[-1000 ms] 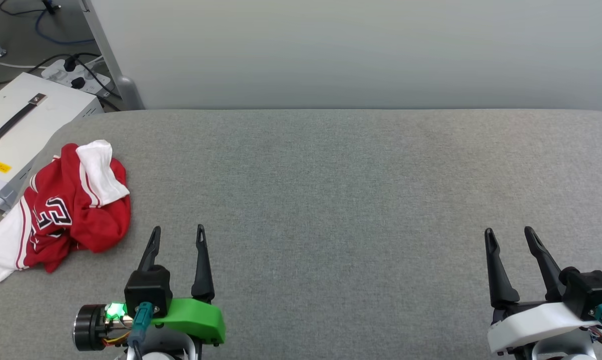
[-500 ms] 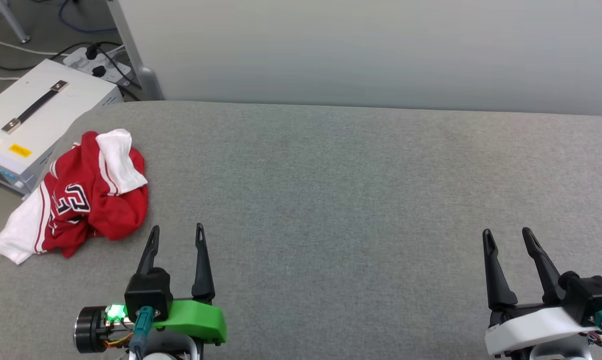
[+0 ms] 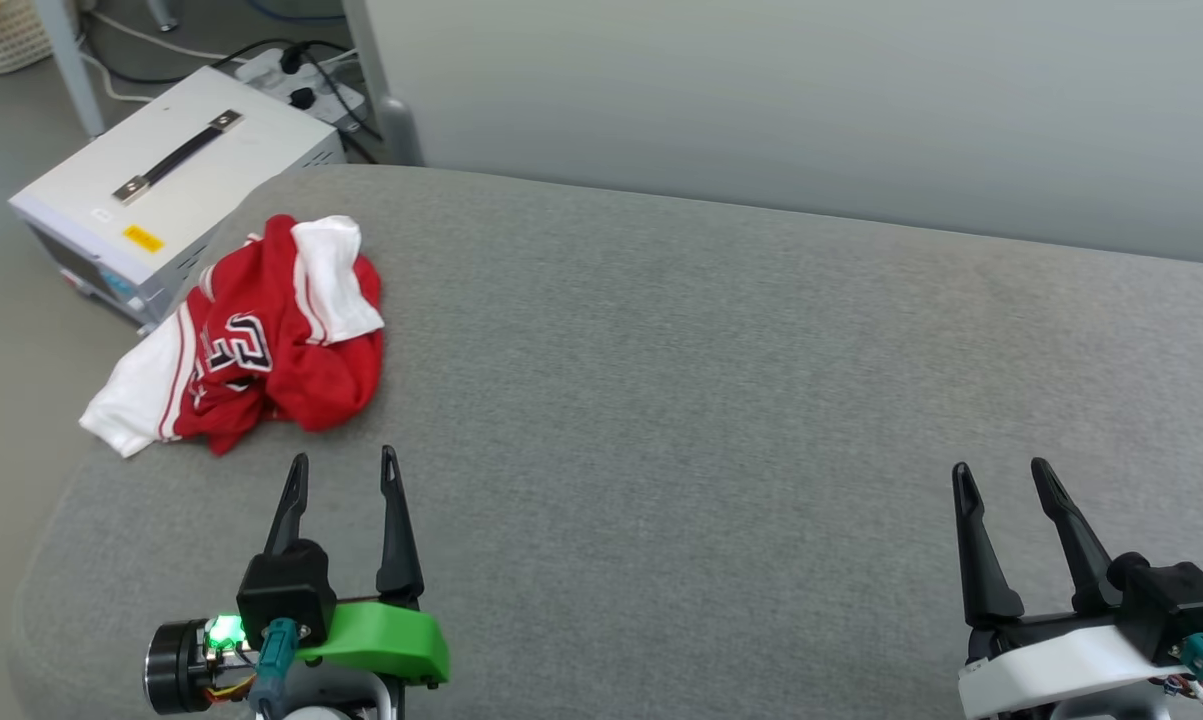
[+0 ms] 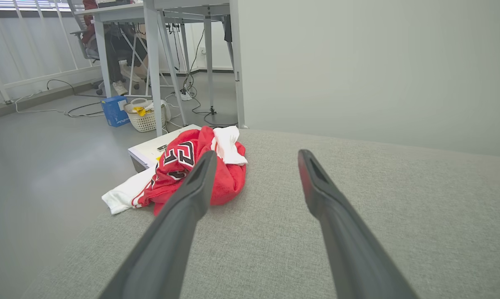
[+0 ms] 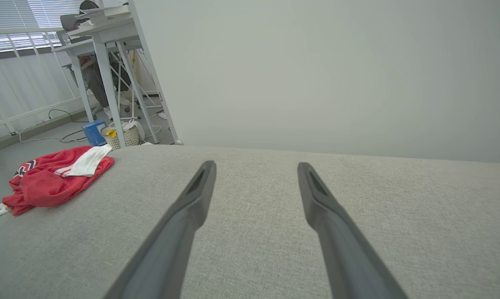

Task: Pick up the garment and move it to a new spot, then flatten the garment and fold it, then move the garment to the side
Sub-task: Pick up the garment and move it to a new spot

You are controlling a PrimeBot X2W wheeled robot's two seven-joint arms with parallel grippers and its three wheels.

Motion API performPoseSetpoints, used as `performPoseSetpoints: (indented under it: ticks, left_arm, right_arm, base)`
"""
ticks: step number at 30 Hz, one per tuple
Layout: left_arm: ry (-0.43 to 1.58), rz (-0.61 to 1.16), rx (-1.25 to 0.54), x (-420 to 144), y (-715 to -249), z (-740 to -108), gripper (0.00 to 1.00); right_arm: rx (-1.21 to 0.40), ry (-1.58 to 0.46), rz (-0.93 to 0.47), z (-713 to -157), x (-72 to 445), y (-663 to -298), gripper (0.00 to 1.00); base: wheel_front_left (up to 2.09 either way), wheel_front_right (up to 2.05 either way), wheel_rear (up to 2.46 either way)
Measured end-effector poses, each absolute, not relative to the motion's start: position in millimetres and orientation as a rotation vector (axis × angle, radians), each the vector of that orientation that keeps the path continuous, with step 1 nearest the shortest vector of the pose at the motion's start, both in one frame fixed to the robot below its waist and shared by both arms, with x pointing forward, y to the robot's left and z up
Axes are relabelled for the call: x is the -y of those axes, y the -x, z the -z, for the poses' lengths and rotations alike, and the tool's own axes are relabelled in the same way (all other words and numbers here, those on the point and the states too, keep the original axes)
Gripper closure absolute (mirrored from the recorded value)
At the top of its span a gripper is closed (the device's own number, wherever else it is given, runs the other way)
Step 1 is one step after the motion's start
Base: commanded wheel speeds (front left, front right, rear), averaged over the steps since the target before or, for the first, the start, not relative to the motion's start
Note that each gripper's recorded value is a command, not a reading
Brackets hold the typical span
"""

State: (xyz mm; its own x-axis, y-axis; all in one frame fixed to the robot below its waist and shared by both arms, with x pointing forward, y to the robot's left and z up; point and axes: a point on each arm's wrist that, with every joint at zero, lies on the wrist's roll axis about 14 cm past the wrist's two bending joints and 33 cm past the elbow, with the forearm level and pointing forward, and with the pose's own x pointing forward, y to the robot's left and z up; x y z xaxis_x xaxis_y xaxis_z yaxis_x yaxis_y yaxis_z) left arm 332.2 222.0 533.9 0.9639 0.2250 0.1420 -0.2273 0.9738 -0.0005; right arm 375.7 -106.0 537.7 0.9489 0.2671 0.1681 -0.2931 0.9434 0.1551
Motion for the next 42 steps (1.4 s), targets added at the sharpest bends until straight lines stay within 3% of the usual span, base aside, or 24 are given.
performPoseSetpoints:
  ticks: [21,31,36,42]
  left_arm:
    - [0.004,-0.51,0.134,-292.7,-268.5,-527.5,0.0]
    - [0.03,-0.597,0.126,-313.3,-252.6,-524.6,0.0]
    - [0.021,-0.61,0.137,-324.9,-254.0,-528.9,0.0]
    - [-0.031,-0.569,0.276,-351.3,-285.5,-579.6,0.0]
  right_arm:
    - [0.143,-0.232,-0.568,-539.3,9.4,-386.3,0.0]
    - [0.12,-0.243,-0.613,-532.6,-6.9,-388.0,0.0]
    - [0.111,-0.244,-0.609,-528.6,-5.9,-389.8,0.0]
    - [0.104,-0.234,-0.603,-522.4,-5.2,-396.8,0.0]
  base:
    - [0.0,0.0,0.0]
    - [0.0,0.0,0.0]
    - [0.0,0.0,0.0]
    - [0.0,0.0,0.0]
